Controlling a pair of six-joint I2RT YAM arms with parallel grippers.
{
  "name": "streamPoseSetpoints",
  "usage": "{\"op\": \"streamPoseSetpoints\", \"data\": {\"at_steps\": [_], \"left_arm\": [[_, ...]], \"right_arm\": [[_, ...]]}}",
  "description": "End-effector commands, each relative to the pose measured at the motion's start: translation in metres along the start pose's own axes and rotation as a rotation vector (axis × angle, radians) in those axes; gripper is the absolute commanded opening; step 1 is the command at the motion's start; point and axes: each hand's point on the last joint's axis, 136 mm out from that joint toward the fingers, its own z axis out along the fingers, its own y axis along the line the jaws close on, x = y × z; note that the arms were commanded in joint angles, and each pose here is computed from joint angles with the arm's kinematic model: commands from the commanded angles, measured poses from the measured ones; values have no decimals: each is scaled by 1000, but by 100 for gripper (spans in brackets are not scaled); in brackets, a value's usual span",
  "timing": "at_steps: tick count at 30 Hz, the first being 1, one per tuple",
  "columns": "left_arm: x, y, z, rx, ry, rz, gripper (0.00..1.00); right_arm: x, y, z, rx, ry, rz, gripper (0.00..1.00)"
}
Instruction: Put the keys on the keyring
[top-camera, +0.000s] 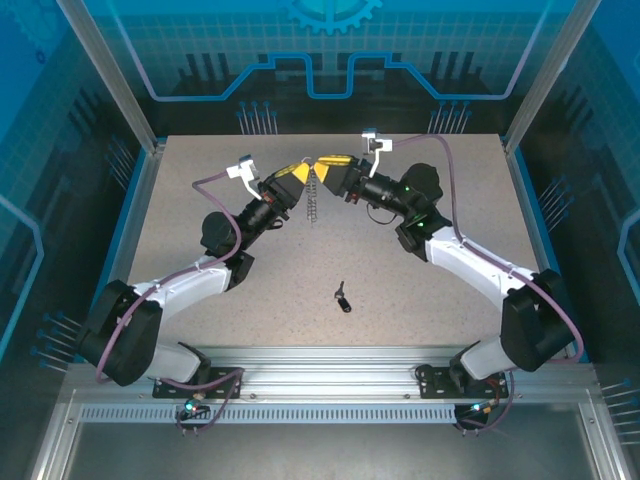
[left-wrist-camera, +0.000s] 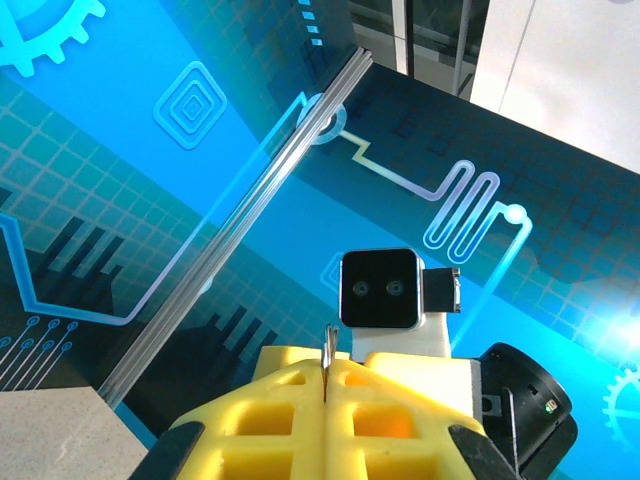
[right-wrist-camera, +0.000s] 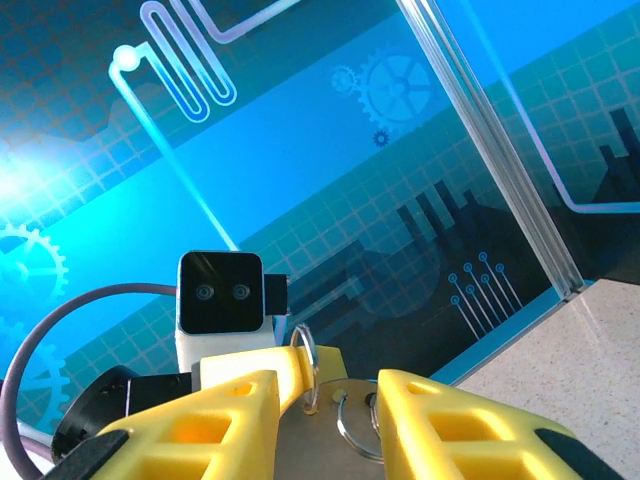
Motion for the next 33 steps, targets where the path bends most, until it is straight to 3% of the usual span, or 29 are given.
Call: {"op": "streamPoseSetpoints", "data": {"at_steps": [1,20,27,33], "left_arm": [[-9,-14,2,50,-45,19,0],[-8,-14,5,58,-38,10,0],[-8,-12,6,56,-37,10,0],[-3,-8,7,36,-14,5,0]], "right_arm": [[-14,20,8,-66,-32,-31,32],[-6,23,15,-96,12,-24,21],[-1,19,14,-85,27,-22,0],[-5,10,8,-50,36,-30,0]]}}
